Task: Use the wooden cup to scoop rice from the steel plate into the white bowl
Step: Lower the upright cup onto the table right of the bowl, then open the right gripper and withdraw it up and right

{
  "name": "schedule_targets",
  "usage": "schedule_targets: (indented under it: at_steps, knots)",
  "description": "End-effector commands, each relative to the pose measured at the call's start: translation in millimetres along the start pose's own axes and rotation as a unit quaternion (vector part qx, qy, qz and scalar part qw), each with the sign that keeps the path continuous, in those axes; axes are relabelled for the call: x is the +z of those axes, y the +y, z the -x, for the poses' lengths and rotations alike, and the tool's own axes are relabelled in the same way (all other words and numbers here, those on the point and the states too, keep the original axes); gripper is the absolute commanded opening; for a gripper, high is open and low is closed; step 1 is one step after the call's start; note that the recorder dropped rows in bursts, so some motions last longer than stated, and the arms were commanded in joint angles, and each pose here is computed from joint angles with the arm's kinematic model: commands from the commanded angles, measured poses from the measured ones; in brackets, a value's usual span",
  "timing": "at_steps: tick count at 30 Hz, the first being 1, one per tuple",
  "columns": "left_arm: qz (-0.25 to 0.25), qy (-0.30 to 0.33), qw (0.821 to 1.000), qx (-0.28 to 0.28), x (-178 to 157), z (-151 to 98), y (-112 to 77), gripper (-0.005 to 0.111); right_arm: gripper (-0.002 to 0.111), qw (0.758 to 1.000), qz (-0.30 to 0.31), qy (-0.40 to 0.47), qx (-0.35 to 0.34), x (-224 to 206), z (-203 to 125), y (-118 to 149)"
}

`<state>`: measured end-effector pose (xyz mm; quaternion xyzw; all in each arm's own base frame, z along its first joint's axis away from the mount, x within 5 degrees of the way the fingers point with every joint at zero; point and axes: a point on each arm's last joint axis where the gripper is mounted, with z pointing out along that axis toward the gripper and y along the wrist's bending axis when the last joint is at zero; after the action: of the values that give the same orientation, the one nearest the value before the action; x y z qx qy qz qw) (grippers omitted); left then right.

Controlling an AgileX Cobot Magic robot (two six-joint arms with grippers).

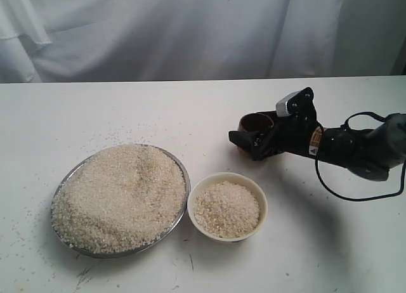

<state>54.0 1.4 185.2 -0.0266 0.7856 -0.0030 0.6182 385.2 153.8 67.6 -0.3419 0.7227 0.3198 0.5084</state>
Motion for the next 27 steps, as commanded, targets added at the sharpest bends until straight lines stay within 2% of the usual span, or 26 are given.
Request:
schedule_targets:
  at_steps: [1,10,12,17,23,27]
  knots:
    - [0.001,-0.003,1.000,-0.001,0.2,-0.8,0.1,0.000,0.088,1.000,-0.005,-0.017,0.003,-3.4,15.3,-1.9]
    - [0.001,-0.003,1.000,-0.001,0.2,-0.8,0.1,0.000,0.087,0.999,0.007,-0.034,0.010,-12.2,42.7,4.6]
    - [0.001,-0.003,1.000,-0.001,0.2,-0.8,0.1,0.000,0.084,1.000,-0.006,-0.029,-0.003,-19.5,55.6,7.0]
    - [0.001,-0.003,1.000,-0.001,0.2,-0.8,0.1,0.000,0.077,0.998,-0.020,0.023,-0.047,-25.4,62.5,8.3]
    - [0.001,-0.003,1.000,-0.001,0.2,-0.8,0.1,0.000,0.076,0.996,0.013,0.039,-0.085,-24.2,78.1,27.7]
    - [0.001,-0.003,1.000,-0.001,0.2,-0.8,0.1,0.000,0.076,0.990,-0.022,0.077,-0.116,-33.3,101.8,42.4]
